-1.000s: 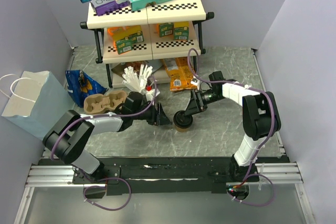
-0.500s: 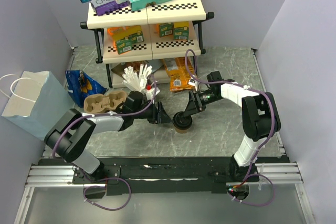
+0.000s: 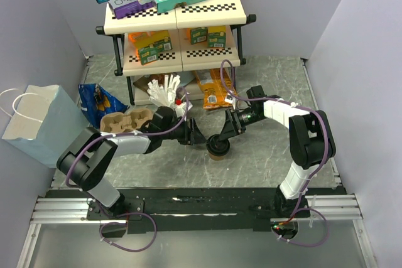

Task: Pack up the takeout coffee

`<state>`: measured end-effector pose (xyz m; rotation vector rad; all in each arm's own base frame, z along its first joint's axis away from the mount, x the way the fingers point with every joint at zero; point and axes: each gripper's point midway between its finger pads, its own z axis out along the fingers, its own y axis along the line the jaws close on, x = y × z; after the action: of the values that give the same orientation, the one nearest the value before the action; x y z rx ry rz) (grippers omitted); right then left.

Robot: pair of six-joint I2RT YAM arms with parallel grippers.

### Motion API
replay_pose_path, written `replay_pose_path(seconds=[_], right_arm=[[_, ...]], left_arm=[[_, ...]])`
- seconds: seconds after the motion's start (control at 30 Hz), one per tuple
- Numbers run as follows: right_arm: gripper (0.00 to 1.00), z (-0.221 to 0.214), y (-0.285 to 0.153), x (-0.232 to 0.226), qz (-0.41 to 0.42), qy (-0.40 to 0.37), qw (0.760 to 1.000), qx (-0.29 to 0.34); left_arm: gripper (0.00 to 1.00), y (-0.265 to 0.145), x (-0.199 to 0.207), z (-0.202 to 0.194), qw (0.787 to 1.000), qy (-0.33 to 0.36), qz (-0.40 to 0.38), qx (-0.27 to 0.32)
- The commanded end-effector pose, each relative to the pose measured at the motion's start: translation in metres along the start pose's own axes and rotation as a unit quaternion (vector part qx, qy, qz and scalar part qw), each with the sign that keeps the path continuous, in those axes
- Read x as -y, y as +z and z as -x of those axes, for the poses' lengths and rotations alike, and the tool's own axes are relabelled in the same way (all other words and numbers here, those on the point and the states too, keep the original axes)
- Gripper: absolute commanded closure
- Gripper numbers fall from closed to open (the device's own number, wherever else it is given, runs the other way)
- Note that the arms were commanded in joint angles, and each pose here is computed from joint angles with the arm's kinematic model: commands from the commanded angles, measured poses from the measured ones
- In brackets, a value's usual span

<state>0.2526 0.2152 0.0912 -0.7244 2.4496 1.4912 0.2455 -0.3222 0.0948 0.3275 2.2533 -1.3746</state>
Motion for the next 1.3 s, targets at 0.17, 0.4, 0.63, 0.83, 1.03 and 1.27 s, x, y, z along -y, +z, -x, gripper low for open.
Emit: replay_pose_path(seconds=[0.17, 0.4, 0.63, 0.83, 1.03, 1.27], right_arm=[[0.36, -0.01, 0.005, 0.013, -0.032, -0.02, 0.999, -0.018], [0.36, -0.015, 0.006, 0.025, -0.052, 0.002, 0.998, -0.035], [0.37, -0.024, 0.008, 0.034, -0.062, 0.026, 0.996, -0.049], [0.39, -0.039, 0.01, 0.039, -0.067, 0.054, 0.995, -0.059], [0.41, -0.044, 0.002, 0.051, -0.064, 0.093, 0.992, -0.049], [0.37, -0.018, -0.013, 0.028, -0.013, 0.046, 0.999, 0.013]], left_arm=[[0.43, -0.004, -0.049, -0.034, 0.992, -0.033, 0.121, -0.028], [0.43, 0.004, -0.054, -0.056, 0.982, 0.019, 0.178, -0.055], [0.44, 0.006, -0.075, -0.066, 0.972, 0.016, 0.225, -0.068], [0.43, 0.009, -0.084, -0.08, 0.966, 0.015, 0.241, -0.089], [0.44, 0.011, -0.091, -0.087, 0.963, 0.013, 0.25, -0.098], [0.43, 0.023, -0.046, -0.061, 0.98, 0.062, 0.174, -0.072]])
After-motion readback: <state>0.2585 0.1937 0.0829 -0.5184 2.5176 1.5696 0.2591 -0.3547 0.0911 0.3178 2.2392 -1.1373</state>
